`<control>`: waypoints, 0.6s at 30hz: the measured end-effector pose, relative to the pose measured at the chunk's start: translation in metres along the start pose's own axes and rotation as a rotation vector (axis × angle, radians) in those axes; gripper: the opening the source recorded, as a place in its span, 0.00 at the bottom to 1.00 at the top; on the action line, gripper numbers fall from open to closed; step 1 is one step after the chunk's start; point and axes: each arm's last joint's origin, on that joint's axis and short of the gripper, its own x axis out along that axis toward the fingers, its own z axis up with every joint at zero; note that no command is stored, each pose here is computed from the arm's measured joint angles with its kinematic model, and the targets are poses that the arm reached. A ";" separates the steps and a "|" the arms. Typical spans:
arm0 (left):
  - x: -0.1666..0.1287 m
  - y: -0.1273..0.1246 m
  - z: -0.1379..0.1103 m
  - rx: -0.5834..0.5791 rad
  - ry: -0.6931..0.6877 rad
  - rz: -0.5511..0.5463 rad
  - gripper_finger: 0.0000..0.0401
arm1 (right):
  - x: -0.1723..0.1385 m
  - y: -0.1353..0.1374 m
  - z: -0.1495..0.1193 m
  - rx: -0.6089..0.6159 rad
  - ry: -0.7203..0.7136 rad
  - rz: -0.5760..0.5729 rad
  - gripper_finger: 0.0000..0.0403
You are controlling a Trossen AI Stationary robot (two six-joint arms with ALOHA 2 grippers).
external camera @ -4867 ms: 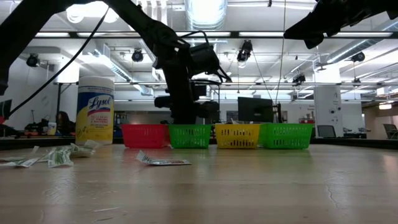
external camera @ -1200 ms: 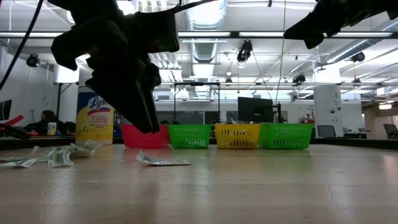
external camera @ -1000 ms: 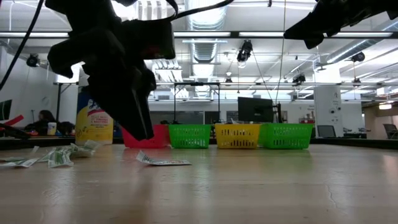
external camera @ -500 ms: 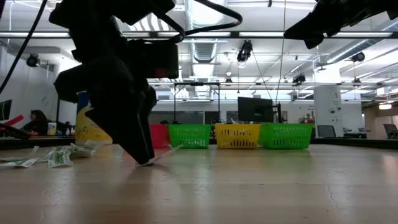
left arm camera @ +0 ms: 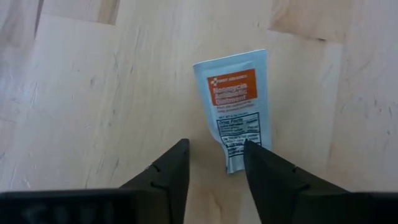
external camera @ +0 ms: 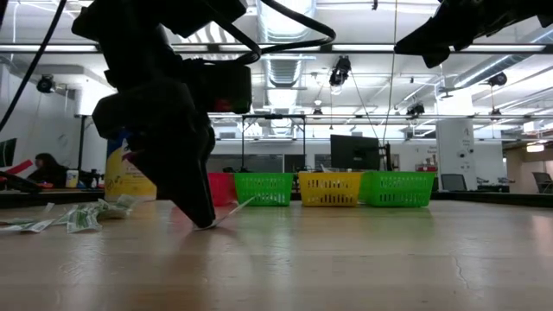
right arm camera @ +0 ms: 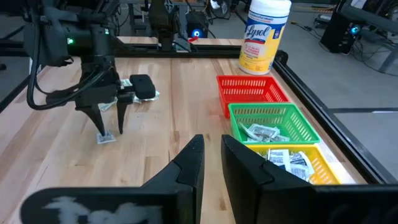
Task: Pick & Place First Aid Supplies
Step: Put the orange ointment pack into the left green bin
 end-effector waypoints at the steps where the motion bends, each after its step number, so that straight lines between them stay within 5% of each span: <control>1: 0.002 0.000 0.000 -0.002 0.003 0.002 0.34 | 0.000 0.000 0.000 0.000 0.000 0.000 0.13; 13: 0.005 -0.002 0.000 -0.005 -0.002 -0.011 0.04 | 0.000 0.000 0.000 0.001 0.000 0.000 0.13; 18: 0.005 -0.002 0.000 -0.008 -0.002 -0.016 0.01 | 0.000 0.000 0.000 0.000 0.000 0.000 0.13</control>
